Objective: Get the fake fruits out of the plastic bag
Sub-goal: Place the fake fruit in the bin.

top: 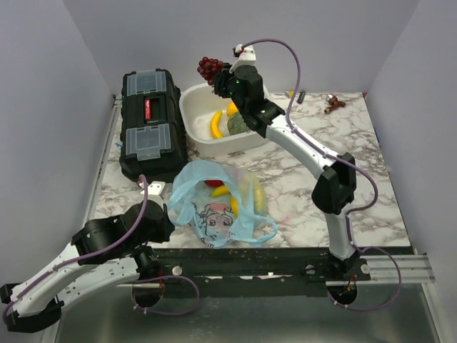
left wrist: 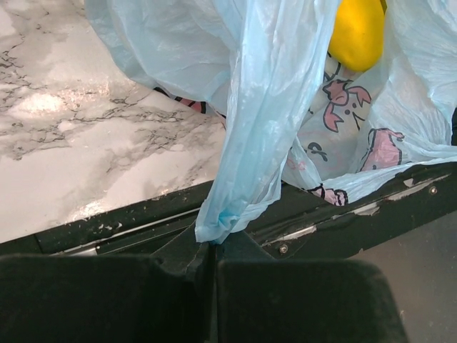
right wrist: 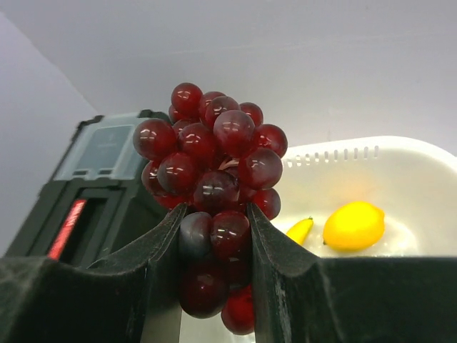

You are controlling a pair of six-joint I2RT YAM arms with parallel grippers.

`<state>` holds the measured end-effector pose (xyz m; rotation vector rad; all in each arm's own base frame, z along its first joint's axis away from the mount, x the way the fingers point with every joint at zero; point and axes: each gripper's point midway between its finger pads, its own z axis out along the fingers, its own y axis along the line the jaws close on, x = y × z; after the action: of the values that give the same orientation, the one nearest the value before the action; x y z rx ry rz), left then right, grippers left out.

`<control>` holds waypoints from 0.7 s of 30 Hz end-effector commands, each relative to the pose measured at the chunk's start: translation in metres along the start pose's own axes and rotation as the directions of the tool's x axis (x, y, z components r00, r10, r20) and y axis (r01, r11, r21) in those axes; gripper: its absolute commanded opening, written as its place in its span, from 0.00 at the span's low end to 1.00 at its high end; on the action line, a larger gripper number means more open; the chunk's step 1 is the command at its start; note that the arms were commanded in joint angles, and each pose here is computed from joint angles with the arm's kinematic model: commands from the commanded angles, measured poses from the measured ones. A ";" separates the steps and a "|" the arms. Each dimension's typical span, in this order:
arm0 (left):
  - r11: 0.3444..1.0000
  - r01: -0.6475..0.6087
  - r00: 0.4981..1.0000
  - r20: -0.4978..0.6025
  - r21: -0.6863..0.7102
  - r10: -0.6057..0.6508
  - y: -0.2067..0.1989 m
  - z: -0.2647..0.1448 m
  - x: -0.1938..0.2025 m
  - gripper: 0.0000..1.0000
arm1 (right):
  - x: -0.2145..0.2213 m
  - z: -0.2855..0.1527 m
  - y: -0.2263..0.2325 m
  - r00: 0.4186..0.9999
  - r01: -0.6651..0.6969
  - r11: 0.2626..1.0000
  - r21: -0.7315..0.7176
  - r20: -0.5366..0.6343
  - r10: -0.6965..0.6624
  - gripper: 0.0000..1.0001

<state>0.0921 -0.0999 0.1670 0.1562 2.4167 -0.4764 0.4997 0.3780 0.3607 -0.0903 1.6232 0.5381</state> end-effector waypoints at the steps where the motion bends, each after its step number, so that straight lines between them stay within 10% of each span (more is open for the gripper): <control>1: 1.000 0.007 1.000 0.022 -0.010 -0.007 0.004 -0.001 -0.002 0.00 | 0.022 0.036 -0.004 0.999 0.034 0.999 -0.007 0.002 -0.034 0.01; 21: 1.000 0.000 1.000 0.007 -0.026 0.000 0.005 0.001 -0.001 0.00 | 0.224 0.102 -0.024 0.954 0.116 0.990 -0.073 -0.268 -0.132 0.01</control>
<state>0.0922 -0.0999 0.1671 0.1521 2.4166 -0.4774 0.5690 0.4362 0.1297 -0.2713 1.9034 0.4342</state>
